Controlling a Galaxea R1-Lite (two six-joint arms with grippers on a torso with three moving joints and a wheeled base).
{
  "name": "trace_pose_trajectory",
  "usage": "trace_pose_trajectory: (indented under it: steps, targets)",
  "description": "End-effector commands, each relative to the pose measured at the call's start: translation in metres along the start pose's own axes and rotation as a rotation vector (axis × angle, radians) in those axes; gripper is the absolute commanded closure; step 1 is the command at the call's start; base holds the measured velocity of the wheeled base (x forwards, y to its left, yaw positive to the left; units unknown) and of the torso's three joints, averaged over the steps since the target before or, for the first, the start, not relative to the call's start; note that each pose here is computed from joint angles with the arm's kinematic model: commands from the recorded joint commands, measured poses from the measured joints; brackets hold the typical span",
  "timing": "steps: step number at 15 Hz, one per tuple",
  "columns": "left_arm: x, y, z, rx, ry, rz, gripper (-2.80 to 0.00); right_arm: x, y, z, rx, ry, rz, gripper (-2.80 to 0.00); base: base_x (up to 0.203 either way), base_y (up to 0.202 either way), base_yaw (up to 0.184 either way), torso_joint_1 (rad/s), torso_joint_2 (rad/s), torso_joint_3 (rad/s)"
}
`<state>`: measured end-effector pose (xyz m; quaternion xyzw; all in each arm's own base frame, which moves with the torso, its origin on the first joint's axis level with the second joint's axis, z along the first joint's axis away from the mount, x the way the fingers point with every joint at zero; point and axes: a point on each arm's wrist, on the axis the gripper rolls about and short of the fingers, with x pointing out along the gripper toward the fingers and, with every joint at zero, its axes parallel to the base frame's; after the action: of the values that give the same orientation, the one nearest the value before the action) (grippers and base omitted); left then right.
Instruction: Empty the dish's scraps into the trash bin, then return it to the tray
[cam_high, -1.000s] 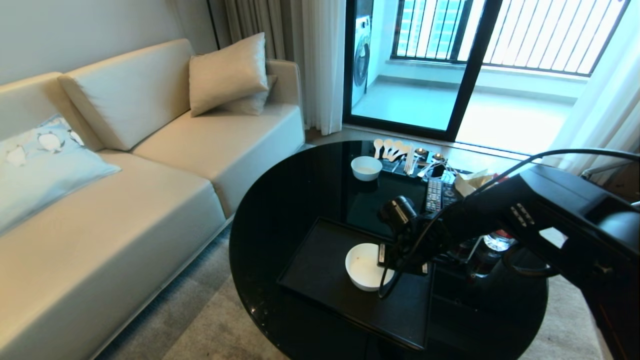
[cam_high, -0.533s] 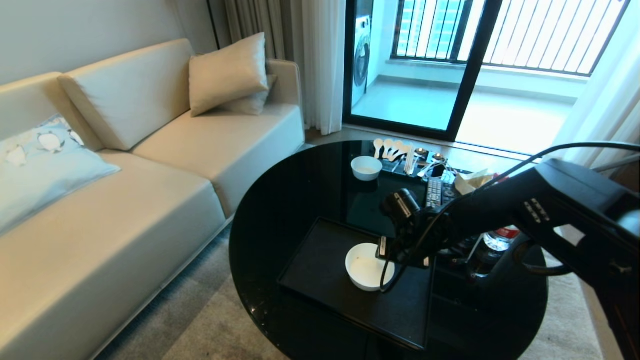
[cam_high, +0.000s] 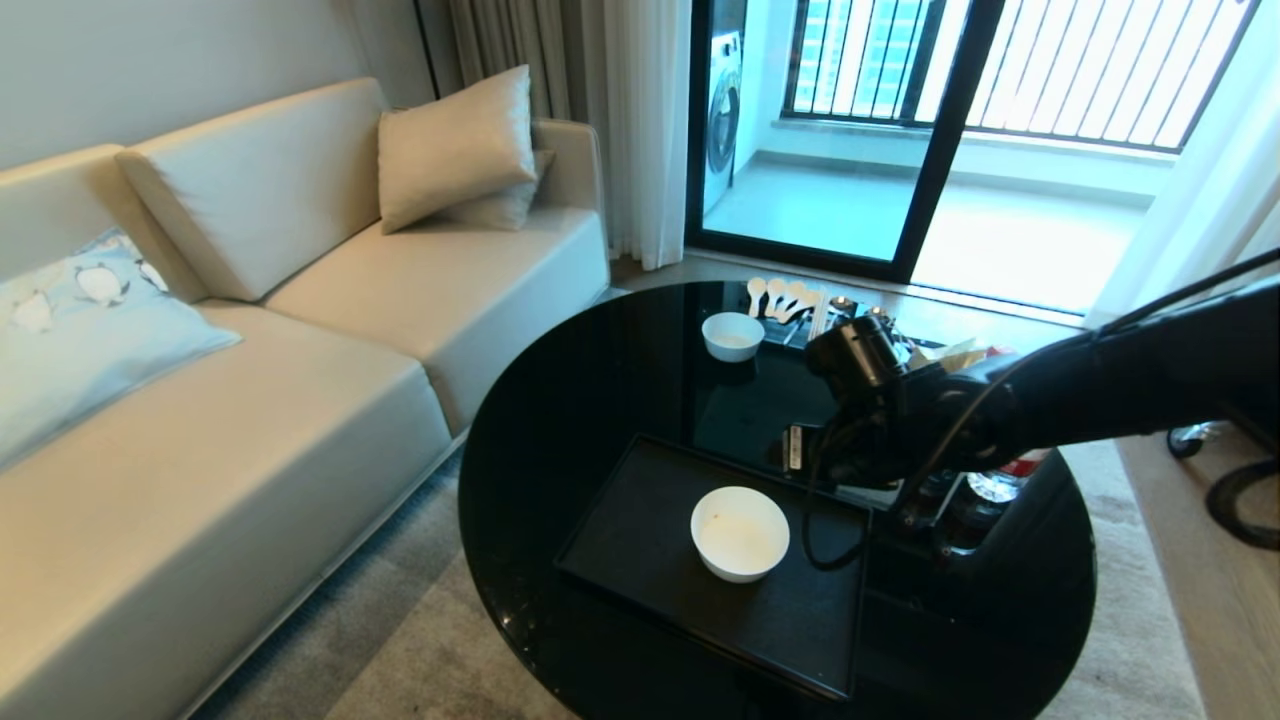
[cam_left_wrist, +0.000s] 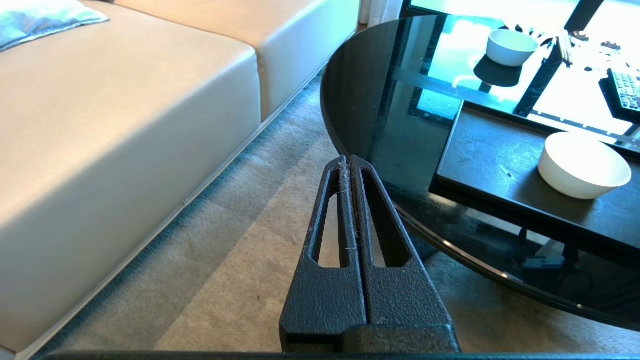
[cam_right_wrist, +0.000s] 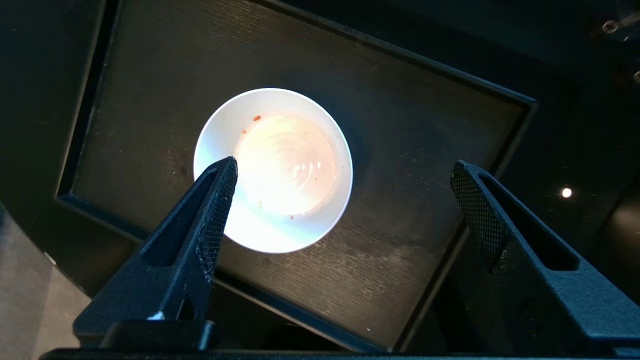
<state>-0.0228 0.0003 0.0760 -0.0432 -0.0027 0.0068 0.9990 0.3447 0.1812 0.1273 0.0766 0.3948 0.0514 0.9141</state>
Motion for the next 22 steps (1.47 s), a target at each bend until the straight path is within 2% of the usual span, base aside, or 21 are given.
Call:
trace_pose_trajectory:
  steps: [1, 7, 8, 12, 16, 20, 22]
  targets:
    - [0.0, 0.0, 0.0, -0.001, -0.001, 0.0, 0.0, -0.05, -0.008, 0.006, -0.032, -0.093, 0.04, -2.8, 0.0, 0.0, 0.0, 0.0, 0.0, 0.0]
    - [0.0, 0.0, 0.0, -0.001, -0.001, 0.0, 0.0, -0.114, -0.03, -0.011, -0.078, -0.177, 0.072, -2.8, 0.0, 0.0, 0.0, 0.0, 0.0, 0.0]
    - [0.0, 0.0, 0.0, -0.001, -0.001, 0.0, 0.0, -0.121, -0.035, -0.016, -0.088, -0.18, 0.07, 0.0, 0.0, 0.0, 0.0, 0.0, 0.0, 0.0]
    - [0.0, 0.0, 0.0, -0.001, -0.001, 0.0, 0.0, -0.148, -0.053, -0.031, -0.098, -0.206, 0.062, 0.0, 0.0, 0.0, 0.0, 0.0, 0.0, 0.0]
    - [0.0, 0.0, 0.0, -0.001, -0.001, 0.0, 0.0, -0.173, -0.081, -0.052, -0.114, -0.233, 0.018, 0.0, 0.0, 0.0, 0.0, 0.0, 0.0, 0.0]
    - [0.0, 0.0, 0.0, -0.001, -0.001, 0.0, 0.0, -0.199, -0.108, -0.089, -0.118, -0.263, -0.038, 0.0, 0.0, 0.0, 0.0, 0.0, 0.0, 0.0]
    - [0.0, 0.0, 0.0, 0.0, -0.001, 0.0, 0.0, -0.201, -0.122, -0.106, -0.124, -0.265, -0.097, 0.0, 0.0, 0.0, 0.0, 0.0, 0.0, 0.0]
